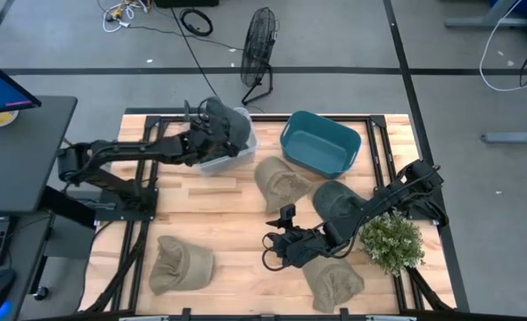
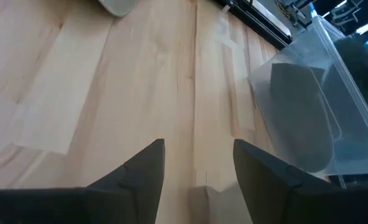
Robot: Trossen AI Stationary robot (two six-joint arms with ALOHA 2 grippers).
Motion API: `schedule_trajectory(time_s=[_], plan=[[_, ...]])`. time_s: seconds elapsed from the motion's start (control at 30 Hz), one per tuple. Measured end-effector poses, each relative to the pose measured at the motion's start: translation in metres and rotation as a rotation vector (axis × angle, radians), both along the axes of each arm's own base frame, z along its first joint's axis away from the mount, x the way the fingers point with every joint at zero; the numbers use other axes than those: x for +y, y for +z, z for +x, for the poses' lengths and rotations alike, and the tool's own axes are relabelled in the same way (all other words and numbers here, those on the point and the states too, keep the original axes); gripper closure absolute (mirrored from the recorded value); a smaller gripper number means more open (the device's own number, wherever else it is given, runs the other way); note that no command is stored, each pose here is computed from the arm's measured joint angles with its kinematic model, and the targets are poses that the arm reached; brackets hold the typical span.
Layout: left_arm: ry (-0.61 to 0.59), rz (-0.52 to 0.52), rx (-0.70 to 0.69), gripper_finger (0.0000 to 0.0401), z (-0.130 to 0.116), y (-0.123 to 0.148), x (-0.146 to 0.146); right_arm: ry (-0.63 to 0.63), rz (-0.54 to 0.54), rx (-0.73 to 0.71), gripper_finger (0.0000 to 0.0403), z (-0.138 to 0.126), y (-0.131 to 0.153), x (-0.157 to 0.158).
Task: Pick & Place hat
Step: Put the bottom blue cap into the transparent bin, then put the blue cap into the transparent bin
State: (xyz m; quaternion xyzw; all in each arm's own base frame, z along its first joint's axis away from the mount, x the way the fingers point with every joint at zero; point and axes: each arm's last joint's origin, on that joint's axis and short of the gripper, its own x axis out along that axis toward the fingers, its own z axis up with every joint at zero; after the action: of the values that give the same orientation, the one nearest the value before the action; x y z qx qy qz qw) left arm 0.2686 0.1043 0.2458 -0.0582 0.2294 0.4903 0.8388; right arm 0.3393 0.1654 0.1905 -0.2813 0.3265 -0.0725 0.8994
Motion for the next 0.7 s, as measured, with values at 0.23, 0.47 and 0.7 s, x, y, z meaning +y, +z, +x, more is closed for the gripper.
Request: schedule_trajectory(time_s=[0.23,0.47,0.7], plan=[[-0.065,-0.083,0.120,0.0305,-0.001,-0.016,-0.003,0.003,-0.022,0.023,0.0207,0.000,-0.001,-0.002],[-0.154,-0.036,0.133,0.0216,-0.005,0.000,-0.018,-0.004,-0.054,0.082,0.0207,-0.003,-0.005,-0.007],[-0.248,0.011,0.015,0.0171,-0.028,0.038,-0.047,-0.092,-0.020,0.143,0.0207,-0.018,0.008,-0.022]])
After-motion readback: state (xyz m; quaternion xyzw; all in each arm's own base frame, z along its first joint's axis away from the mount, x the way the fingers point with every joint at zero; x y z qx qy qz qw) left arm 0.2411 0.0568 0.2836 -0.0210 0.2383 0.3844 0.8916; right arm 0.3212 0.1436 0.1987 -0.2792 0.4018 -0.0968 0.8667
